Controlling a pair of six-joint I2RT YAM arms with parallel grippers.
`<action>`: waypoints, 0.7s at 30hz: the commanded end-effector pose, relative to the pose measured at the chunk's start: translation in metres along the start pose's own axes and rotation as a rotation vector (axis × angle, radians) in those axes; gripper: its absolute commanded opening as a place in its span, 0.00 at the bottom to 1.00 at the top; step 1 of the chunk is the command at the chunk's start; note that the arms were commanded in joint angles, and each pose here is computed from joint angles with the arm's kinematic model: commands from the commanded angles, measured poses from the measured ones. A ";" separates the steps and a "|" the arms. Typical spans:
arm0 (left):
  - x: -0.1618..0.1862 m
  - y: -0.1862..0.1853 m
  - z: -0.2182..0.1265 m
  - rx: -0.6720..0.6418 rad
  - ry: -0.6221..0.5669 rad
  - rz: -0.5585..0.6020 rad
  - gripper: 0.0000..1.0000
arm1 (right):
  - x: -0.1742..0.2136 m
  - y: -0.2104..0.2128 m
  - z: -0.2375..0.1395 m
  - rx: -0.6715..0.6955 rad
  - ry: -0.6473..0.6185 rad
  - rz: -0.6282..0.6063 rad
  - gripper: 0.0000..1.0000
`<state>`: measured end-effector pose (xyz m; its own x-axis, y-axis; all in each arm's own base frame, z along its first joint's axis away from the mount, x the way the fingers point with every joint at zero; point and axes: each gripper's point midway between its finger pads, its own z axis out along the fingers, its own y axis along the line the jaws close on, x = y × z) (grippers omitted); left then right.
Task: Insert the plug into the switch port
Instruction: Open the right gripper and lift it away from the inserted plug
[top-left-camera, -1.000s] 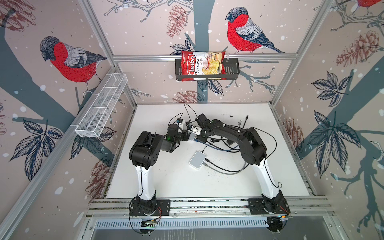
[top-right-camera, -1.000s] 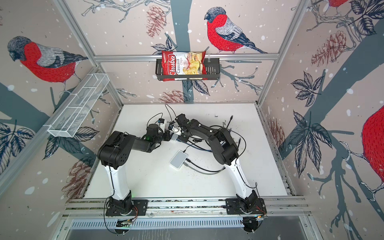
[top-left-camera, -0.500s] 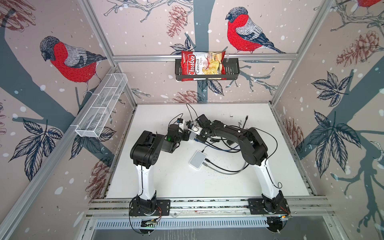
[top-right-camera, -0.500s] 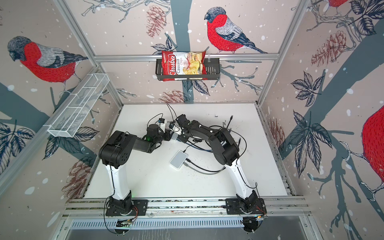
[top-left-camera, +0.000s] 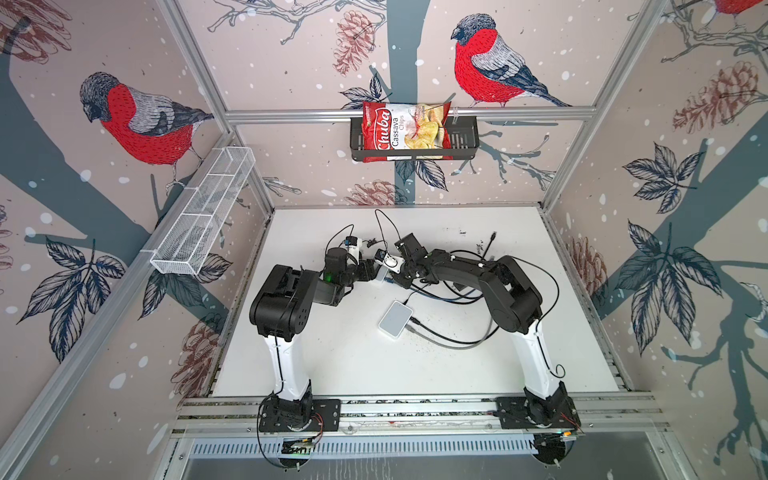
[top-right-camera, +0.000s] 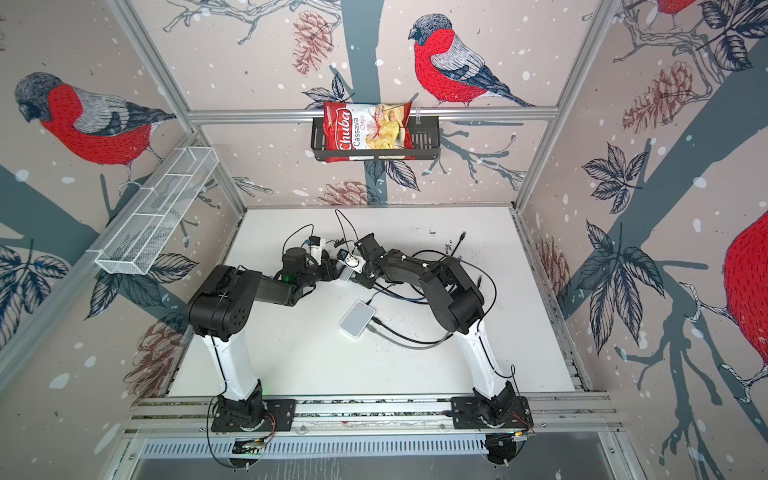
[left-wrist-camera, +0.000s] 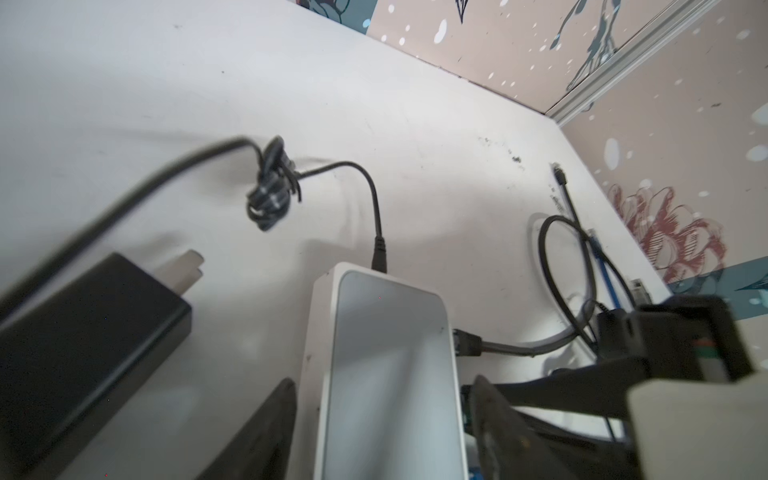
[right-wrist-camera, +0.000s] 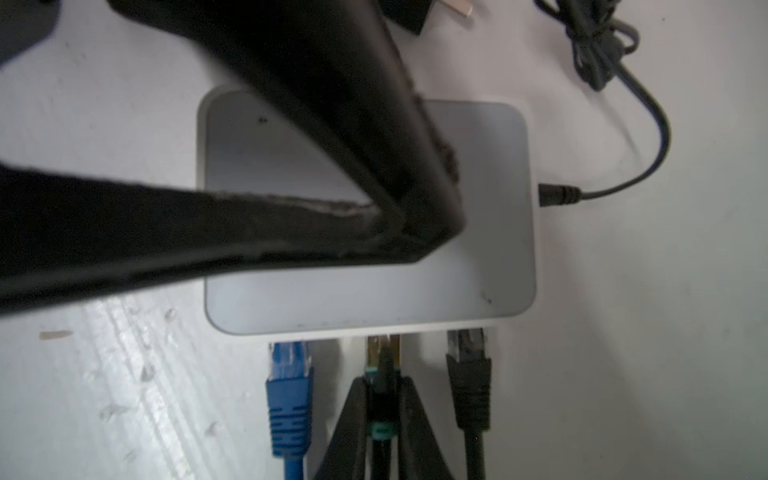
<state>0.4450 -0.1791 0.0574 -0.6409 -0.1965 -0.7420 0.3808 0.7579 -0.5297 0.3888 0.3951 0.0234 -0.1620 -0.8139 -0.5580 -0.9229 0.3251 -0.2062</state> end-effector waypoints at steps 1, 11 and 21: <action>-0.013 -0.017 -0.002 0.071 -0.014 0.033 0.97 | 0.004 0.003 0.002 -0.008 0.003 -0.047 0.16; -0.024 -0.013 -0.008 0.008 -0.023 0.062 0.97 | 0.015 0.001 -0.002 -0.029 0.031 -0.023 0.99; -0.030 -0.012 -0.013 -0.031 -0.007 0.086 0.97 | 0.013 -0.008 -0.009 -0.004 0.022 -0.013 0.99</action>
<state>0.4486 -0.1722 0.0811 -0.6253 -0.1502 -0.7658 0.3837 0.7954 -0.4693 0.4003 0.3883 0.0318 -0.1455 -0.7989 -0.5836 -0.9158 0.3320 -0.2261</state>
